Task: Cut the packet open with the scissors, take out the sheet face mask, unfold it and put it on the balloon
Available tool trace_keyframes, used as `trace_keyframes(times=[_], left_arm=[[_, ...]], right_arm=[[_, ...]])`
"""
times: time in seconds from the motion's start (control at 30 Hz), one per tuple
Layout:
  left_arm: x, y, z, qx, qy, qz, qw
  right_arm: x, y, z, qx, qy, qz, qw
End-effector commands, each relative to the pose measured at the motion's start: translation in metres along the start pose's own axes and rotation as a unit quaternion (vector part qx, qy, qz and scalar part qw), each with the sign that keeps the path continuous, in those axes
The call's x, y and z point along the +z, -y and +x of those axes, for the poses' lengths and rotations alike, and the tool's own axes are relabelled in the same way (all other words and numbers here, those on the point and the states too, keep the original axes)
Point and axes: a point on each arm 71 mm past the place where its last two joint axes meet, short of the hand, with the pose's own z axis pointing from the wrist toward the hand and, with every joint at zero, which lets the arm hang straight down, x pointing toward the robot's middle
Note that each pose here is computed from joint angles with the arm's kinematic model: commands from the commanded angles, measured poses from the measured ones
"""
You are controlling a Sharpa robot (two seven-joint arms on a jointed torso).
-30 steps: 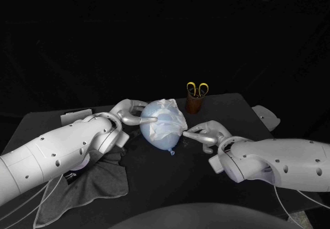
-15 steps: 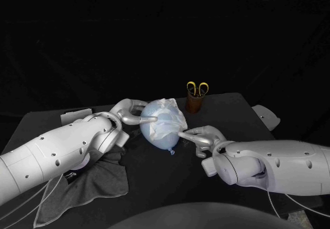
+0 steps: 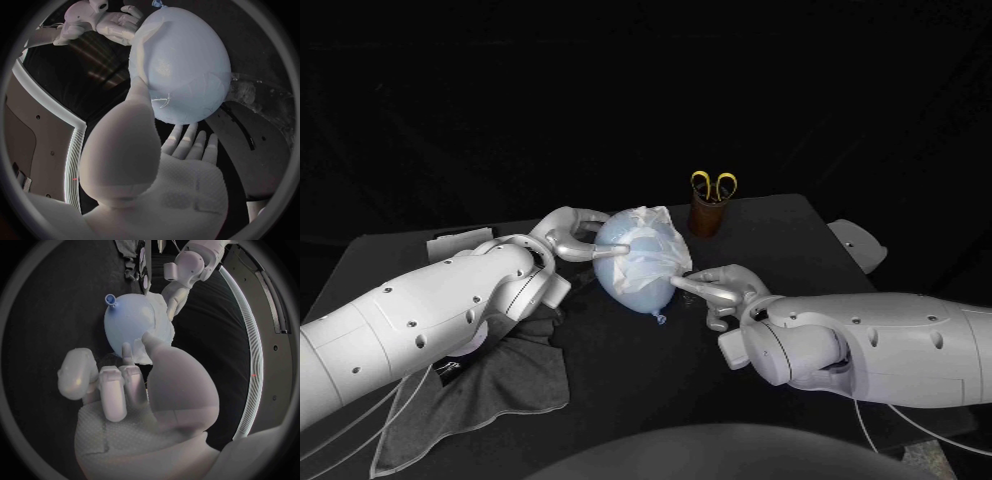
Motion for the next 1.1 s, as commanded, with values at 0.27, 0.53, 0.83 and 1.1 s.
trace_keyframes(times=[0.27,0.53,0.83,1.1], left_arm=[[-0.0001,0.0004,0.0029,0.0,-0.009,-0.002,1.0],[-0.0004,-0.0001,0.0024,0.0,-0.009,-0.003,1.0],[-0.0003,-0.0012,0.0013,0.001,-0.008,-0.005,1.0],[-0.0002,-0.0016,0.0009,0.001,-0.008,-0.006,1.0]], right_arm=[[0.005,-0.005,0.005,0.003,0.009,-0.022,1.0],[0.005,-0.009,0.007,0.008,0.018,-0.043,0.999],[0.004,-0.014,0.008,0.01,0.02,-0.072,0.997],[0.001,-0.016,0.007,0.008,0.021,-0.085,0.996]])
